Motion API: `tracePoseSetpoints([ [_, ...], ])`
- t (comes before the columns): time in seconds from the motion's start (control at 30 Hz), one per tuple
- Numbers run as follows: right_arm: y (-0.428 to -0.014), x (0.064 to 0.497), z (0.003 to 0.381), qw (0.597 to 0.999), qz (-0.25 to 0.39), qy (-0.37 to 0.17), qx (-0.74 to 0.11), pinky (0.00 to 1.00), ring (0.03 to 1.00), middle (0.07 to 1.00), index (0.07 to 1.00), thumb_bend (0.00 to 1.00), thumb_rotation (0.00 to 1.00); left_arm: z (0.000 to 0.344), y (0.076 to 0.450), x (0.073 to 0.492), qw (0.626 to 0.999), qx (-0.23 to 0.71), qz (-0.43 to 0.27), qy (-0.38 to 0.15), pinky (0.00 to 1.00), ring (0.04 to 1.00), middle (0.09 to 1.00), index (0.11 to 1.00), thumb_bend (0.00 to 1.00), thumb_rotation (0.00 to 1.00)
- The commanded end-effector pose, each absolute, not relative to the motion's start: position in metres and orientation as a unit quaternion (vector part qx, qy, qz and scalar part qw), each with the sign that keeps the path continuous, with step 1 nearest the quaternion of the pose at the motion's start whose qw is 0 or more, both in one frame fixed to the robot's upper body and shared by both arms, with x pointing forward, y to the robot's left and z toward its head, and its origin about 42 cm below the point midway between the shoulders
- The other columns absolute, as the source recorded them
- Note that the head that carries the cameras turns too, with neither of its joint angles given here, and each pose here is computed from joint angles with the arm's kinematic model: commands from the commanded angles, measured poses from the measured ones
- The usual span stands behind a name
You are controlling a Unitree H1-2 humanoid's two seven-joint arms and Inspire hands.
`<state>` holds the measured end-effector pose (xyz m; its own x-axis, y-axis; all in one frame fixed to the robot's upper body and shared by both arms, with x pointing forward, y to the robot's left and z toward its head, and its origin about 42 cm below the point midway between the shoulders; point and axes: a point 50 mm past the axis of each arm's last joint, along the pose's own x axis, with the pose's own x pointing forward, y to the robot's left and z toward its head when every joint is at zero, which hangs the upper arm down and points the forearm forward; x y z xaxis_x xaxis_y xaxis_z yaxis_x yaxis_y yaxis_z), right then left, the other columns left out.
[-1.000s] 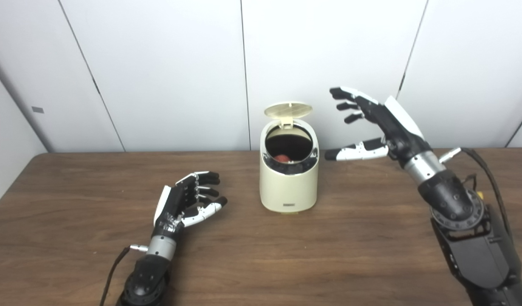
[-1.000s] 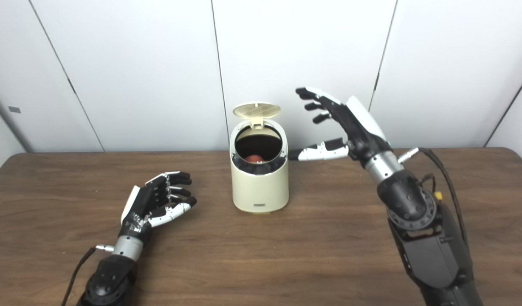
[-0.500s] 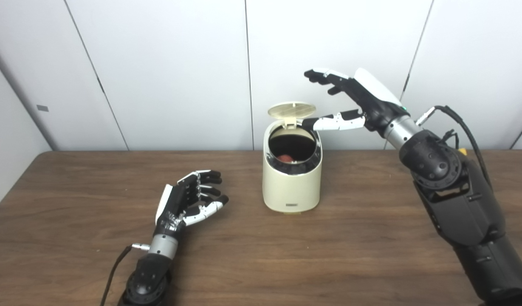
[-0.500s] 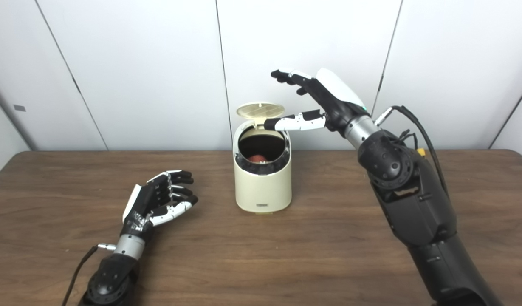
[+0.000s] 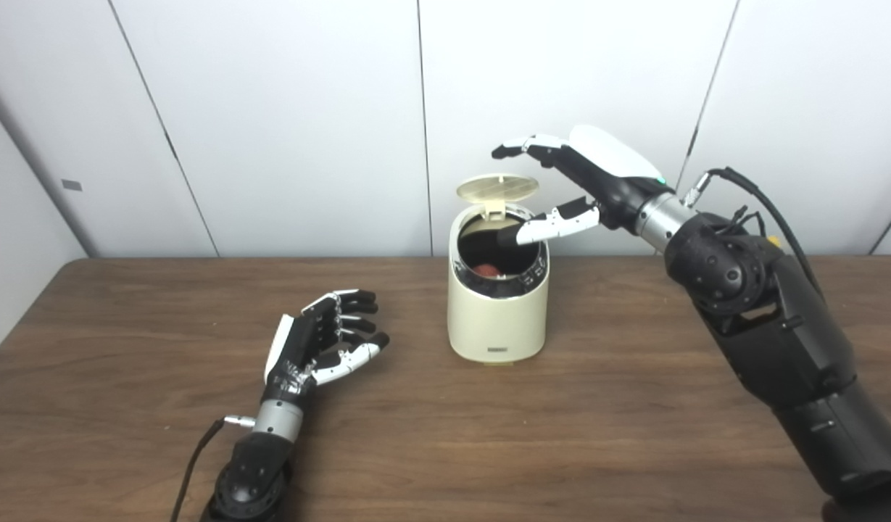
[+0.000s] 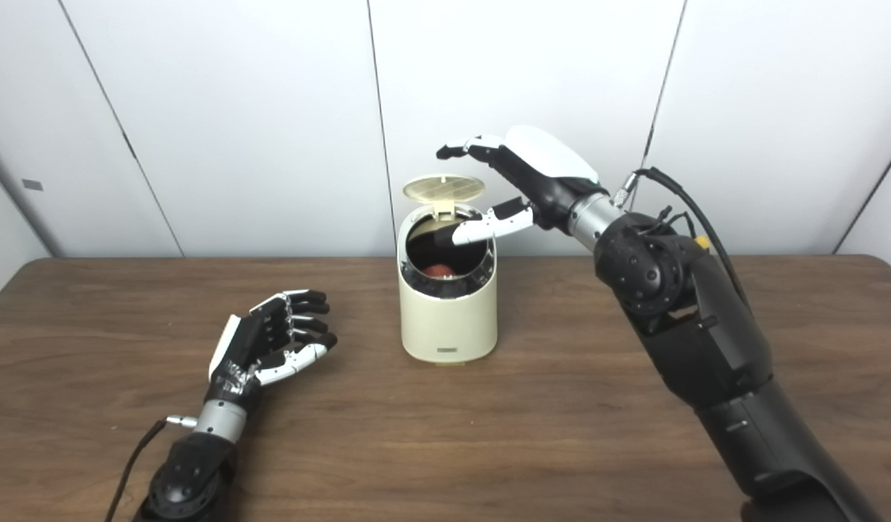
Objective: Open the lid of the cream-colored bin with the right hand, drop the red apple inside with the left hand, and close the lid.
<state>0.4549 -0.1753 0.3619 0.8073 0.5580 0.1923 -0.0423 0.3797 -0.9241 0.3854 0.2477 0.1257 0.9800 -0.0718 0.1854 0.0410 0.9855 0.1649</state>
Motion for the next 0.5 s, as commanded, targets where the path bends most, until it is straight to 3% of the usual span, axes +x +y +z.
tracePoseSetpoints([
  [0.0,-0.174,0.449,0.393,0.768,0.176,-0.299,-0.538,0.82,0.936,0.851,0.809,0.68,0.58,0.130,0.244,0.388,0.989,0.085,-0.025,-0.116,0.51,0.603,0.681,0.691,0.58,0.00],
  [0.47,-0.171,0.430,0.385,0.755,0.204,-0.324,-0.532,0.81,0.904,0.759,0.720,0.69,0.54,0.135,0.249,0.389,0.989,0.084,-0.011,-0.119,0.52,0.619,0.699,0.697,0.58,0.00],
])
